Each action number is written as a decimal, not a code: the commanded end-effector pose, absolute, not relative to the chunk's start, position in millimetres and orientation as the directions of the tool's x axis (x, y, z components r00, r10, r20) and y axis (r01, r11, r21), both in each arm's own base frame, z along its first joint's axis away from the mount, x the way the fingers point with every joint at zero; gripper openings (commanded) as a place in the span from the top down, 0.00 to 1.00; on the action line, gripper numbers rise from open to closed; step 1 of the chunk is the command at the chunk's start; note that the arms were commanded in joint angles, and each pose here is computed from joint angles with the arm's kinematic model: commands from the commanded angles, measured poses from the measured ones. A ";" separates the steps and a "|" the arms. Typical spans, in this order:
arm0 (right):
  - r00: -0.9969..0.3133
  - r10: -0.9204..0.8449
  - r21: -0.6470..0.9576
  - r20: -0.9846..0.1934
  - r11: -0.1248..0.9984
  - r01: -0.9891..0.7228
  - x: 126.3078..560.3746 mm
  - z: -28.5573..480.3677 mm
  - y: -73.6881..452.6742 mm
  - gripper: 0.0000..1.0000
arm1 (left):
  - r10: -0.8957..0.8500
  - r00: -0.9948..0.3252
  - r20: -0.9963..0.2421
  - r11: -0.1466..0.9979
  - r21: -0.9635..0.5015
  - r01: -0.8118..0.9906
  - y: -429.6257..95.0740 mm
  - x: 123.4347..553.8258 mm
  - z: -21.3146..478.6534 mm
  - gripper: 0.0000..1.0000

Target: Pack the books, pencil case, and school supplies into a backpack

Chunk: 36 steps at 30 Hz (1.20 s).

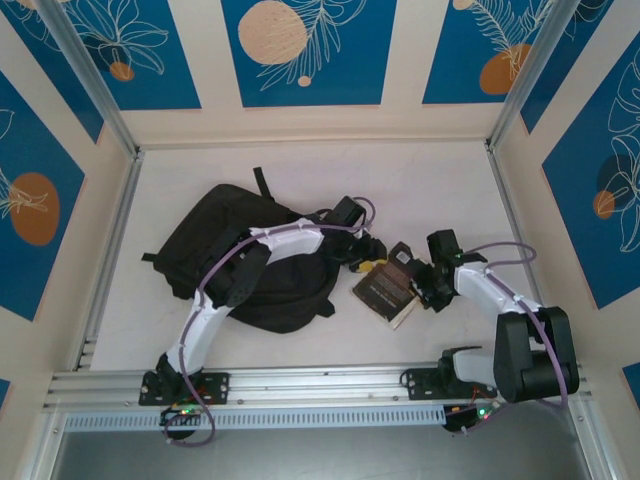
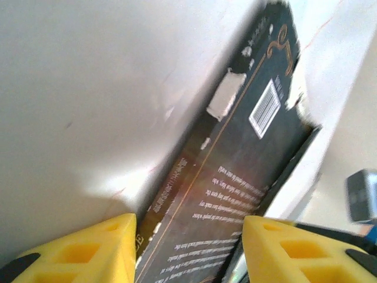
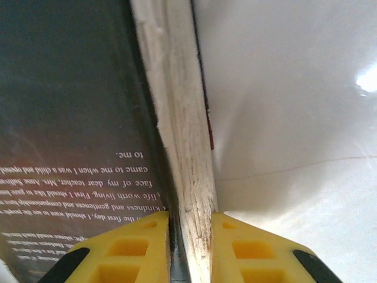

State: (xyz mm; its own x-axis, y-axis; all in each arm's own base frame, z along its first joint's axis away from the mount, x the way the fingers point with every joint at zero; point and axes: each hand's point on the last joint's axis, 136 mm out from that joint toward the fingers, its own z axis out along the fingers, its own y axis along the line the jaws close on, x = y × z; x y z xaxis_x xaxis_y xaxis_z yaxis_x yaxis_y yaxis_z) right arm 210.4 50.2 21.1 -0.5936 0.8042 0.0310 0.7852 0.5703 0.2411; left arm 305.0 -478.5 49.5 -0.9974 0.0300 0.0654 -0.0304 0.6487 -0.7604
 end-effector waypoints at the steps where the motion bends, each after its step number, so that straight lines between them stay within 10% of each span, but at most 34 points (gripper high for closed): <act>1: -0.609 0.784 0.285 0.121 0.560 0.778 205.7 11.8 70.3 0.79 | 0.270 -0.959 0.089 0.344 -0.939 0.009 -534.4 242.7 140.4 0.56; 23: -0.613 0.780 0.341 0.121 0.548 0.764 212.1 12.9 70.9 0.78 | 0.473 -0.874 0.112 0.548 -0.814 0.192 -503.1 201.2 89.9 0.51; 30: -0.652 0.758 0.381 0.024 0.596 0.707 220.1 34.5 64.9 0.73 | 0.479 -0.878 -0.012 0.595 -0.731 0.335 -488.0 226.4 104.6 0.99; 36: -0.662 0.722 0.504 -0.204 0.657 0.561 229.1 98.5 59.5 0.50 | 0.408 -0.881 -0.240 0.576 -0.682 0.452 -464.3 248.7 170.2 1.00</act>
State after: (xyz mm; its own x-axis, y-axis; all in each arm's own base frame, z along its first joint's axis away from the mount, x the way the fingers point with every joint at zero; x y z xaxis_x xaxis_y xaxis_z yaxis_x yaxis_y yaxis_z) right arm 223.7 60.6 66.8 -0.6561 0.7481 -0.1000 0.6395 0.6214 0.4526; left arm 242.2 -474.9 97.6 -0.9032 0.4268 -0.0451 0.3354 0.6363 -0.6947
